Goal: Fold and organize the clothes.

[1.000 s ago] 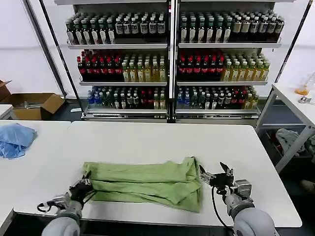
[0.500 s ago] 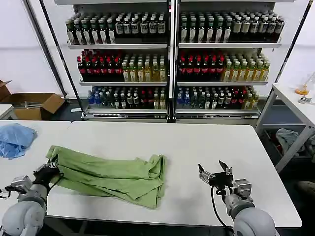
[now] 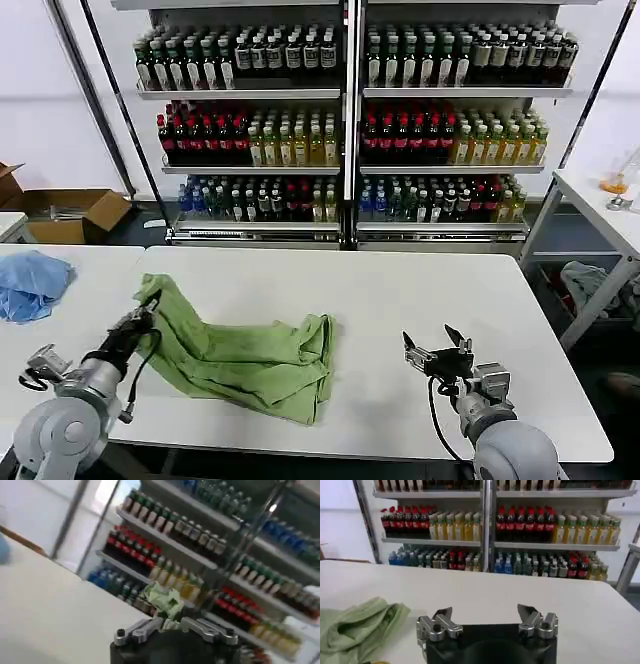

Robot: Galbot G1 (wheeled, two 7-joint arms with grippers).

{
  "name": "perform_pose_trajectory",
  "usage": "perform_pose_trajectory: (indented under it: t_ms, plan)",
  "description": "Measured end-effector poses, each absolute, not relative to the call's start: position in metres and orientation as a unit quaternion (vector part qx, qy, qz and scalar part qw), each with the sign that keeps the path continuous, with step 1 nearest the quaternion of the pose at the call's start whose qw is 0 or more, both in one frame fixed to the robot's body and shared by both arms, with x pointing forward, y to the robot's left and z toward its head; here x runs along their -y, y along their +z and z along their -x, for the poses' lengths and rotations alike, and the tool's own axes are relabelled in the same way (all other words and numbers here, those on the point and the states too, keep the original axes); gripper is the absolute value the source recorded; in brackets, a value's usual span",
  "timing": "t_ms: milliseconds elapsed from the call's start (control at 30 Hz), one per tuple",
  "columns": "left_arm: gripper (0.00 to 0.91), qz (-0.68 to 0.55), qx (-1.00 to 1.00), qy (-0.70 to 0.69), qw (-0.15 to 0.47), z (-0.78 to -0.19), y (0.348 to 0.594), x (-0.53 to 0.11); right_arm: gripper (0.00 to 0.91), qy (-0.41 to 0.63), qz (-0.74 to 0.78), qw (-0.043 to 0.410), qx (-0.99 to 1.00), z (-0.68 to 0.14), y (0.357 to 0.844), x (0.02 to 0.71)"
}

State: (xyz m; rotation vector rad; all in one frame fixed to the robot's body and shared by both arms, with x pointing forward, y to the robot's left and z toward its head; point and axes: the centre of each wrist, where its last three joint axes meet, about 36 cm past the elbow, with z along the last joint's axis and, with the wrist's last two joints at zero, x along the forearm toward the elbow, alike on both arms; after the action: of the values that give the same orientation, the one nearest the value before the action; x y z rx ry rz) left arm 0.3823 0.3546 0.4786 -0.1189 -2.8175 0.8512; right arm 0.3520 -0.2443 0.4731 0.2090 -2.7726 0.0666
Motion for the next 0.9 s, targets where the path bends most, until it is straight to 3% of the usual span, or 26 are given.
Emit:
perform_pose_trajectory:
  t_ms: [600, 633, 700, 900]
  plan:
    - [0.040, 0.146, 0.900, 0.385, 0.142, -0.386, 0.450, -0.254, 0.907, 0.025, -0.068, 0.180, 0.981, -0.359, 0.470, 0.248]
    - [0.363, 0.151, 0.898, 0.387, 0.144, -0.386, 0.448, -0.248, 0.907, 0.025, -0.068, 0.180, 0.981, -0.360, 0.470, 0.248]
    - [0.907, 0.159, 0.896, 0.388, 0.147, -0.386, 0.446, -0.238, 0.907, 0.025, -0.068, 0.180, 0.981, -0.361, 0.469, 0.248]
    - [0.907, 0.179, 0.905, 0.351, 0.161, -0.389, 0.428, -0.215, 0.907, 0.025, -0.067, 0.180, 0.981, -0.363, 0.469, 0.250]
